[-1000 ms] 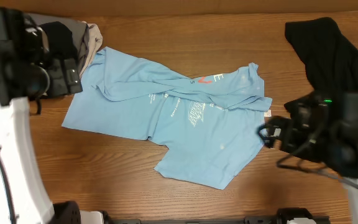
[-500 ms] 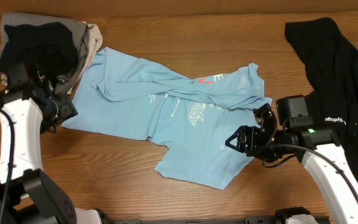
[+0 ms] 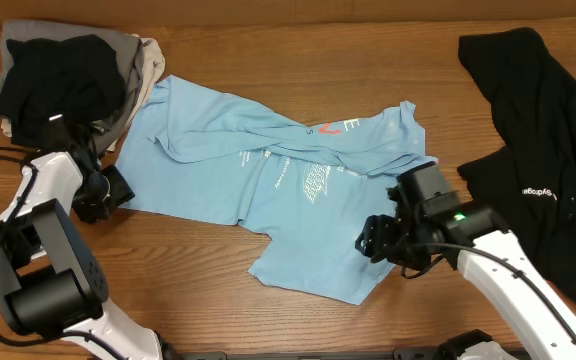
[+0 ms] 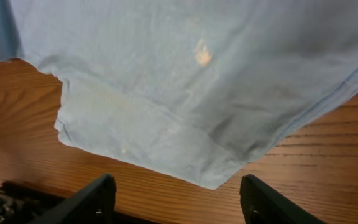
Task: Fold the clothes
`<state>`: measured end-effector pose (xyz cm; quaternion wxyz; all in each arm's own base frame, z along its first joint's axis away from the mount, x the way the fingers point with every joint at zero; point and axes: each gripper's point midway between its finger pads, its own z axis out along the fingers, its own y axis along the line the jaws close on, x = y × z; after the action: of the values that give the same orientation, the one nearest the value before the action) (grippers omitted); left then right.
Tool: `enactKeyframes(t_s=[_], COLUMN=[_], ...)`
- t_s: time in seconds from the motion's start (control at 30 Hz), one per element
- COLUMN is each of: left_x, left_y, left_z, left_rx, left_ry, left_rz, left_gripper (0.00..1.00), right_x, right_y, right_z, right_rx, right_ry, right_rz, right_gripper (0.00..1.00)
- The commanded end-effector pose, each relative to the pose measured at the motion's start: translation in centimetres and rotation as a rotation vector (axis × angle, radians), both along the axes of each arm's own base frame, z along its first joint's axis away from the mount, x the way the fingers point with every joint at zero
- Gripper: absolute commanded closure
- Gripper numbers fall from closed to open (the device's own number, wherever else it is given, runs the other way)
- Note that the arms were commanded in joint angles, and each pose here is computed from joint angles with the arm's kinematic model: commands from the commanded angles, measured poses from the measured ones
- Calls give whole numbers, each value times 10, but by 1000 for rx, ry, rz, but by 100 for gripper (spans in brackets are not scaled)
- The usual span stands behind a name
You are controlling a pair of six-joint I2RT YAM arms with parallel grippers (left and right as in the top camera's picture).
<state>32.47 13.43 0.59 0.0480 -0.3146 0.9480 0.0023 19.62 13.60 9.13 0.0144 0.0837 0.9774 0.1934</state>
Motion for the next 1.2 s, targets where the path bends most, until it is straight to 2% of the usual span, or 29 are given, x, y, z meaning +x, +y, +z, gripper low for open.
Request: enactKeyframes(t_s=[0.0, 0.03, 0.1, 0.27, 0.47, 0.83, 1.07, 1.17], left_x=[-1, 0, 5, 10, 4, 7, 7, 7], left_y=[4, 5, 11, 13, 4, -4, -3, -4], left_z=[-9, -8, -8, -17, -38, -38, -38, -38], left_rx=[8, 11, 39, 47, -5, -29, -29, -30], left_ry=[11, 4, -13, -20, 32, 21, 22, 22], left_rz=[30, 30, 32, 31, 25, 13, 13, 13], left_gripper=[52, 53, 63, 96, 96, 96, 96, 96], right_x=[-3, -5, -13, -29, -44, -73, -74, -72], right_y=[0, 1, 3, 5, 13, 31, 29, 31], right_z=[-5, -5, -9, -25, -36, -65, -84, -91], right_rx=[-57, -58, -70, -142, -180, -259, -326, -334], right_ry=[13, 20, 46, 90, 135, 179, 211, 219], right_rz=[-57, -57, -63, -77, -86, -58, -67, -71], right_gripper=[36, 37, 39, 40, 41, 46, 46, 56])
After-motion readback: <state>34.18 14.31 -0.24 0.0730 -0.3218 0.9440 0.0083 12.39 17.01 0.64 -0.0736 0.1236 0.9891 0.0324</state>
